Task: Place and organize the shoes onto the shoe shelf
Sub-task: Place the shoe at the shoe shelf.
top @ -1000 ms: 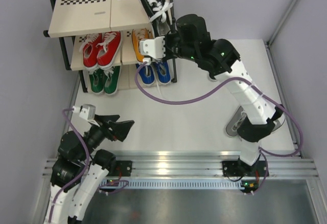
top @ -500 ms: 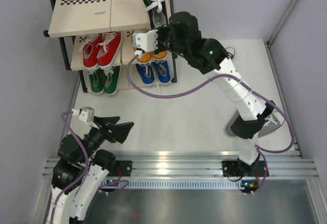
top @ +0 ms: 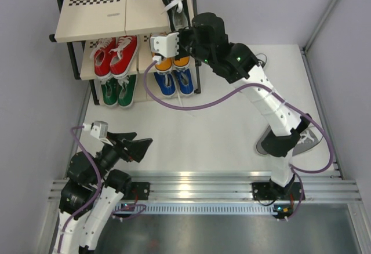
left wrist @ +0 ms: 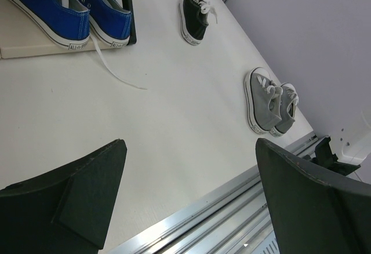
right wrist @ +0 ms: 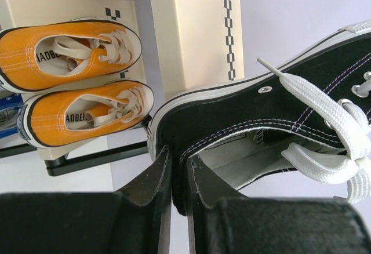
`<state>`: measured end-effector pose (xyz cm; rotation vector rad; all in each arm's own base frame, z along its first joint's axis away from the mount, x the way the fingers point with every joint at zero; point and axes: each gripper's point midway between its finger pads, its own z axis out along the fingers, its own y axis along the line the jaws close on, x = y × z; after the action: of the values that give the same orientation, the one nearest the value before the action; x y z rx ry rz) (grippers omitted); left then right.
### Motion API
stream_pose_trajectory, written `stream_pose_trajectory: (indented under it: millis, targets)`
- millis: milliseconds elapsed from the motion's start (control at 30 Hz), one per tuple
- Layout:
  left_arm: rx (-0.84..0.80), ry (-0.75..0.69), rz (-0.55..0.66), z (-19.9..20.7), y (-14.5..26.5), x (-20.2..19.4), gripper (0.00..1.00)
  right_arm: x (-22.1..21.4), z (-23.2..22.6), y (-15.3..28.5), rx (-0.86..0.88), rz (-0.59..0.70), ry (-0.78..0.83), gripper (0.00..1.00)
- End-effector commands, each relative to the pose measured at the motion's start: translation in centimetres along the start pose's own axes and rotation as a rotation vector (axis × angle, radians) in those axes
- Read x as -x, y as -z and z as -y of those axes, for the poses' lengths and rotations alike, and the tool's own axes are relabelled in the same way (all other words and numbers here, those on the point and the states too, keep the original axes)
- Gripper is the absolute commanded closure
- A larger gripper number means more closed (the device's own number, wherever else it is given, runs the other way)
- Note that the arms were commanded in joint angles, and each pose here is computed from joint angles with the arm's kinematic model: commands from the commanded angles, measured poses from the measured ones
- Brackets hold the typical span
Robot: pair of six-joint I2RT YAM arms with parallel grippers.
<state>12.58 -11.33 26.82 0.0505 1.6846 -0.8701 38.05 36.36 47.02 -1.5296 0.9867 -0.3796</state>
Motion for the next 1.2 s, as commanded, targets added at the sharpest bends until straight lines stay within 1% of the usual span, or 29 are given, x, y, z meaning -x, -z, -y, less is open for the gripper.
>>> stream_pose_trajectory:
  millis: [0, 100, 367, 500, 633, 667, 833, 900, 967, 1167]
  targets:
    - [-0.016, 0.007, 0.013, 0.3, 0.1, 0.2, 0.02, 0.8, 6.6, 2.1, -0.226, 0.05, -0.031, 0.89]
    - [-0.013, 0.008, 0.014, 0.3, 0.1, 0.2, 0.02, 0.8, 6.8, 2.2, -0.233, 0.051, -0.034, 0.86]
    - [-0.014, 0.008, 0.013, 0.3, 0.1, 0.2, 0.02, 0.5, 7.3, 2.6, -0.248, 0.052, -0.038, 0.84]
    - [-0.013, 0.009, 0.014, 0.3, 0.1, 0.2, 0.02, 0.5, 7.5, 2.9, -0.251, 0.056, -0.039, 0.8]
    - [-0.012, 0.009, 0.014, 0.2, 0.1, 0.2, 0.02, 0.5, 7.9, 3.4, -0.26, 0.058, -0.041, 0.79]
    - [-0.014, 0.009, 0.013, 0.3, 0.1, 0.2, 0.02, 0.6, 8.0, 3.5, -0.263, 0.059, -0.04, 0.77]
    - [-0.016, 0.009, 0.013, 0.3, 0.1, 0.2, 0.02, 0.4, 8.1, 3.7, -0.266, 0.056, -0.037, 0.73]
    - [-0.013, 0.009, 0.014, 0.3, 0.1, 0.2, 0.02, 0.2, 8.1, 3.8, -0.265, 0.052, -0.034, 0.68]
    - [-0.016, 0.009, 0.012, 0.3, 0.1, 0.2, 0.02, 0.3, 8.1, 3.8, -0.263, 0.055, -0.035, 0.68]
    - [-0.014, 0.009, 0.015, 0.3, 0.1, 0.2, 0.02, 0.4, 8.3, 4.2, -0.266, 0.063, -0.041, 0.62]
